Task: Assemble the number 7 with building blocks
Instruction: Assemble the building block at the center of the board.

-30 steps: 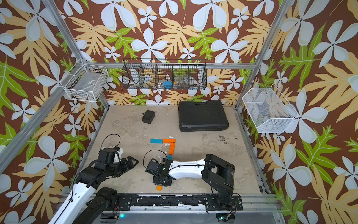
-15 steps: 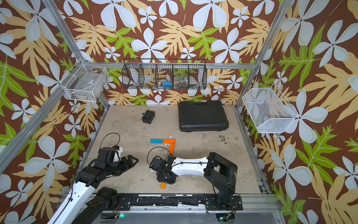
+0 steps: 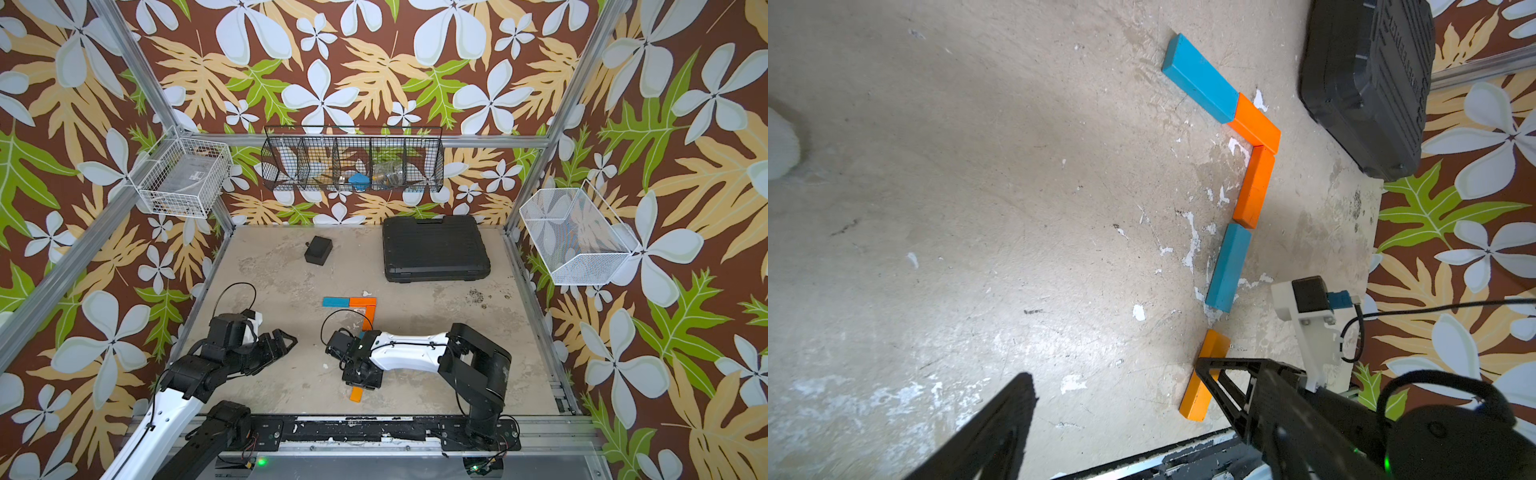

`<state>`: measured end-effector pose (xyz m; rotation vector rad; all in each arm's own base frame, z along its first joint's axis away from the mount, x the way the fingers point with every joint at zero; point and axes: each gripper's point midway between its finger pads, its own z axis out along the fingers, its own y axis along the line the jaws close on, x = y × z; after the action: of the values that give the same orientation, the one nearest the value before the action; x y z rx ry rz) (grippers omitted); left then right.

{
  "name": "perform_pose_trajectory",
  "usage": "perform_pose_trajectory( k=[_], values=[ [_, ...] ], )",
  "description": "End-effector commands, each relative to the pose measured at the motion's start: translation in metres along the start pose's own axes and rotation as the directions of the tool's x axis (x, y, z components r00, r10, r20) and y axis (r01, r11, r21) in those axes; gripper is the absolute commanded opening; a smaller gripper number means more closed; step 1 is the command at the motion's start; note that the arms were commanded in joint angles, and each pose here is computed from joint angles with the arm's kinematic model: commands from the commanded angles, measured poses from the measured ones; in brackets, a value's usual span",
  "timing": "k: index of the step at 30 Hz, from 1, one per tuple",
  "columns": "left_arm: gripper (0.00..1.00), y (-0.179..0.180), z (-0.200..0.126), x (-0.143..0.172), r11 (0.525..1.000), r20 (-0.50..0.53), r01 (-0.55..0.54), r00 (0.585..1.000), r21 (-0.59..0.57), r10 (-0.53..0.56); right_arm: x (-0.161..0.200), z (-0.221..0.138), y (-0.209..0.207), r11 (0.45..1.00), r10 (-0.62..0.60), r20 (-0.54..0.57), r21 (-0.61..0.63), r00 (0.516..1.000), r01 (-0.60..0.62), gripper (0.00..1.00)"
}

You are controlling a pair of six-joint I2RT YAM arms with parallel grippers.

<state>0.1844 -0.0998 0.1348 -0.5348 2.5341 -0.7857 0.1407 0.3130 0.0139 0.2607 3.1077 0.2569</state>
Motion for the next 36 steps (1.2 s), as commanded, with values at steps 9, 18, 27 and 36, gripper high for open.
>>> perform_pose_trajectory(
  k=[9, 18, 27, 36],
  values=[
    [0.86, -0.004, 0.001, -0.003, 1.0, 0.003, 0.0, 1.0, 0.012, 0.0, -0.012, 0.006, -0.002, 0.999, -0.028, 0.021, 0.047, 0.999, 0.027, 0.35],
    [0.86, -0.002, 0.003, -0.002, 1.0, -0.004, -0.002, 1.0, 0.007, 0.002, -0.014, 0.008, 0.003, 0.999, -0.022, 0.014, 0.04, 1.0, 0.021, 0.33],
    [0.86, -0.003, 0.004, -0.003, 1.0, -0.003, -0.002, 1.0, 0.008, 0.002, -0.017, 0.006, 0.009, 0.999, -0.027, 0.018, 0.028, 0.999, 0.026, 0.33],
    [0.86, -0.004, 0.006, -0.004, 1.0, -0.007, -0.002, 1.0, 0.01, 0.002, -0.017, 0.002, 0.014, 1.0, -0.025, 0.017, 0.012, 1.0, 0.025, 0.32]
  ],
)
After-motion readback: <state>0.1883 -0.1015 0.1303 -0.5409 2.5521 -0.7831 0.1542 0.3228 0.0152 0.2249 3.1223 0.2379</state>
